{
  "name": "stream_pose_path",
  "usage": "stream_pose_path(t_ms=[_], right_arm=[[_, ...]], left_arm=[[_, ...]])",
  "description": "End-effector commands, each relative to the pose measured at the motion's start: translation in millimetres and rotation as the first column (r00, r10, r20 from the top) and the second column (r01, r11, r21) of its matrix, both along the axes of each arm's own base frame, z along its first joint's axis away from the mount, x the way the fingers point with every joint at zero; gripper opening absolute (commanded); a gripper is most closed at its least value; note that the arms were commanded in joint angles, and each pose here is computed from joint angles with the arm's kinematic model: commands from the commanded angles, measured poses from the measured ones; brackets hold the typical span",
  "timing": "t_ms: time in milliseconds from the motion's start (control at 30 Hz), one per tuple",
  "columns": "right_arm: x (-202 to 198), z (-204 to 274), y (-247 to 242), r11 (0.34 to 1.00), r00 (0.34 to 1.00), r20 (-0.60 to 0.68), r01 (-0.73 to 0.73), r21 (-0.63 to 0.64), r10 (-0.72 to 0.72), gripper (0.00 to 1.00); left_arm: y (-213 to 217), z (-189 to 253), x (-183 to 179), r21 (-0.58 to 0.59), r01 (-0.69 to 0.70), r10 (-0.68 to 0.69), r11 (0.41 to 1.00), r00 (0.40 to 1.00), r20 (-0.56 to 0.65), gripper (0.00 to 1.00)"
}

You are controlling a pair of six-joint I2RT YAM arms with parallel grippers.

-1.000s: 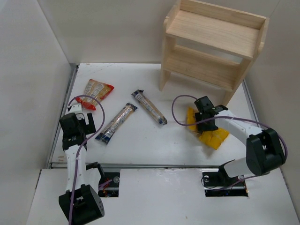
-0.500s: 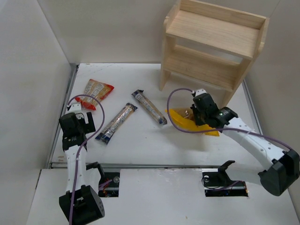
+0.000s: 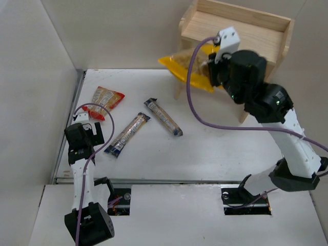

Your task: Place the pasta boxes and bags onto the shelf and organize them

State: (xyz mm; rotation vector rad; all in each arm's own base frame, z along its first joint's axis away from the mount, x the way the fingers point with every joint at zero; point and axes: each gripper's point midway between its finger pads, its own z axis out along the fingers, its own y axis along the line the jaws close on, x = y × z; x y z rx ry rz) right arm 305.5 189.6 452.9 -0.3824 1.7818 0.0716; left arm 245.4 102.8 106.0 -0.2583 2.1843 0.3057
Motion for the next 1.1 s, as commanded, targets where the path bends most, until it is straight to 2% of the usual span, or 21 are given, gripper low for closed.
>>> stream_pose_path(t_ms=[0, 133, 233, 333, 467, 667, 733, 767, 967, 1067], right_arm=[[3.7, 141.7, -45.3, 0.986, 0.919, 0.358, 0.139, 0.091, -0.163, 0.00], [40.8, 207.1, -99.5, 0.921, 0.759, 0.529, 0.361, 0.144, -0.380, 0.00], [73.6, 214.4, -141.8, 0.847, 0.645, 0.565, 0.485, 0.216, -0.514, 0.00], [109.1, 203.0, -163.3, 0.808, 0.602, 0.574, 0.554, 0.202, -0.556, 0.00], [150.5, 171.5, -186.5, 0.777, 0.604, 0.533, 0.602, 0.183, -0.593, 0.00], [171.2, 110.1, -193.5, 0.774, 0.684, 0.375, 0.606, 0.183, -0.625, 0.03], [174.0, 91.8, -190.0, 0.784, 0.715, 0.328, 0.593, 0.183, -0.618, 0.09], [173.8, 84.9, -191.0, 0.780, 0.717, 0.310, 0.597, 0.188, -0.624, 0.15], [146.7, 91.8, -200.6, 0.749, 0.691, 0.290, 0.613, 0.250, -0.662, 0.05], [135.2, 100.0, -200.4, 0.738, 0.673, 0.302, 0.618, 0.272, -0.675, 0.03]], left_arm=[[2.2, 12.3, 6.8, 0.021, 0.005, -0.006, 1.000, 0.999, 0.045, 1.00], [2.4, 14.4, 6.1, 0.025, 0.003, -0.004, 1.000, 0.998, 0.055, 1.00], [1.6, 17.0, 5.4, 0.030, 0.006, -0.008, 1.000, 0.998, 0.068, 1.00], [0.6, 19.9, 4.7, 0.035, 0.008, -0.011, 0.999, 0.997, 0.082, 1.00], [-1.2, 22.3, 5.0, 0.037, 0.015, -0.019, 0.999, 0.995, 0.093, 1.00], [0.8, 22.7, 3.9, 0.038, 0.007, -0.011, 0.999, 0.995, 0.096, 1.00], [0.2, 20.8, 4.3, 0.034, 0.010, -0.013, 0.999, 0.996, 0.089, 1.00], [-0.2, 20.4, 4.4, 0.034, 0.012, -0.015, 0.999, 0.996, 0.088, 1.00], [-1.6, 20.4, 5.3, 0.033, 0.018, -0.021, 0.999, 0.996, 0.086, 1.00], [-1.5, 20.3, 5.6, 0.032, 0.018, -0.021, 0.999, 0.996, 0.085, 1.00]])
